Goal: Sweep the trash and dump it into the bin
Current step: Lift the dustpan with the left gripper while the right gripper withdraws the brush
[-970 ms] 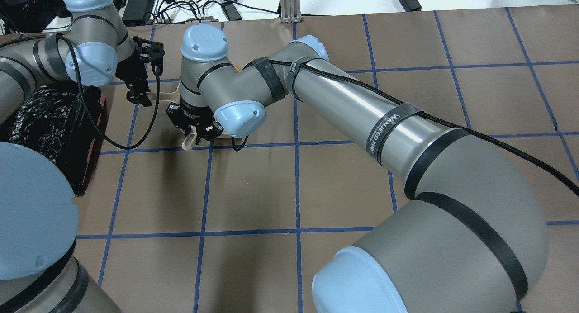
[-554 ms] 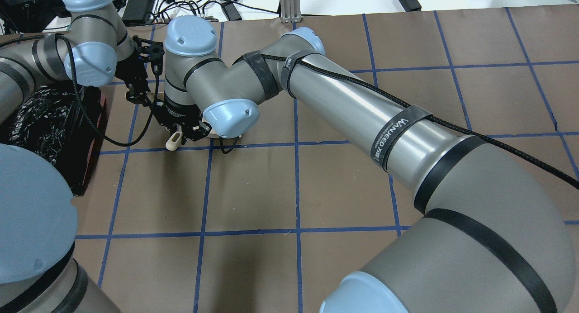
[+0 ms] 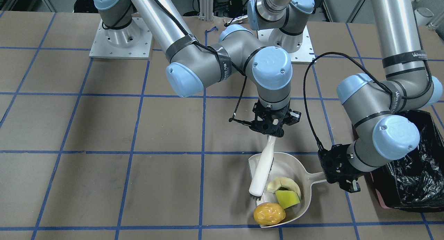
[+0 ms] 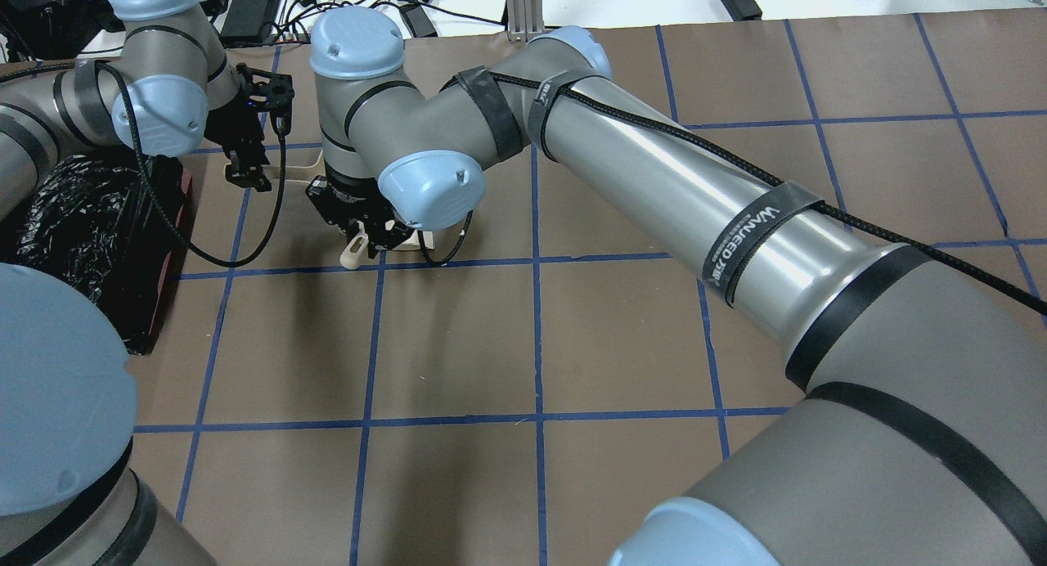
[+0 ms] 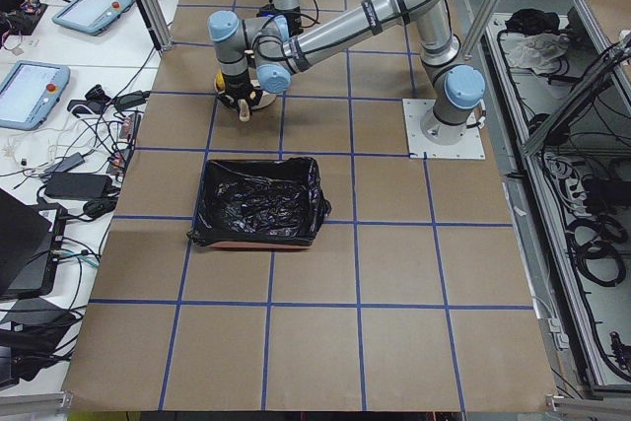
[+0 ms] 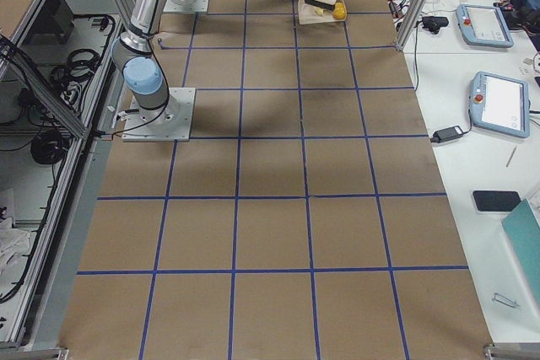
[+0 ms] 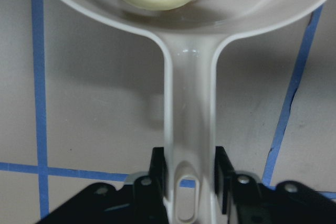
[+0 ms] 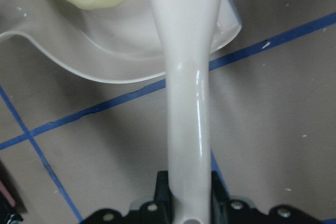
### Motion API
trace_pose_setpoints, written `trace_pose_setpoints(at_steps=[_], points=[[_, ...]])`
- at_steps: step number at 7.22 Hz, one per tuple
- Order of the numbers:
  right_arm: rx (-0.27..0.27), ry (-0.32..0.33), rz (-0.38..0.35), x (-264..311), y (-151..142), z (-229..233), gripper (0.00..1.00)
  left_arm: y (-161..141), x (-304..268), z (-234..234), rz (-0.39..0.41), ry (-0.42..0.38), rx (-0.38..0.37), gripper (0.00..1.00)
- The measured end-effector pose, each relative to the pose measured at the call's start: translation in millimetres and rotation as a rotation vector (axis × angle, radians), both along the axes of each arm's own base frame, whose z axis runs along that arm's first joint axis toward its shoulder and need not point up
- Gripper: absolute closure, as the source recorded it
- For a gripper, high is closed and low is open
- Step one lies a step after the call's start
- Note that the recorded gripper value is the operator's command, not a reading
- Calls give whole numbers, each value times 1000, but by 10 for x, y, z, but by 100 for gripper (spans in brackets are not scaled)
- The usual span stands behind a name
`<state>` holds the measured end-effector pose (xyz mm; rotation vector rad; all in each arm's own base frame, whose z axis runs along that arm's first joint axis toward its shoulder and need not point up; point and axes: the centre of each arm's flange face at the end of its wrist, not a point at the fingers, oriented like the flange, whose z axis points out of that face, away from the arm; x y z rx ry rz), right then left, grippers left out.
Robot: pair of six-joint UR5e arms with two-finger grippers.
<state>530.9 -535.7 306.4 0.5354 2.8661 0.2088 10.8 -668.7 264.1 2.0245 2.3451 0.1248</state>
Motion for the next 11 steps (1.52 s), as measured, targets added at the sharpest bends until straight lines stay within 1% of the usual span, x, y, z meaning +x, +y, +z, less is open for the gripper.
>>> trace_pose_setpoints(at_steps=[2, 4, 5, 7, 8, 9, 11], points=[[21, 91, 35, -654, -330, 84, 100, -4, 46, 20, 3, 10, -6, 80], [36, 191, 104, -1608, -565, 176, 100, -13, 72, 81, 9, 33, -22, 81], [39, 221, 137, -2188, -652, 197, 100, -10, 151, 146, 24, 63, -39, 81], [38, 238, 191, -3397, -806, 265, 100, 27, 604, 271, 94, 156, -80, 81], [47, 266, 208, -3954, -858, 232, 100, 53, 823, 354, 119, 179, -99, 81], [52, 285, 223, -4415, -877, 163, 100, 70, 1004, 491, 138, 186, -116, 81], [45, 304, 271, -4993, -791, 28, 100, 109, 1297, 964, 166, 188, -128, 81]])
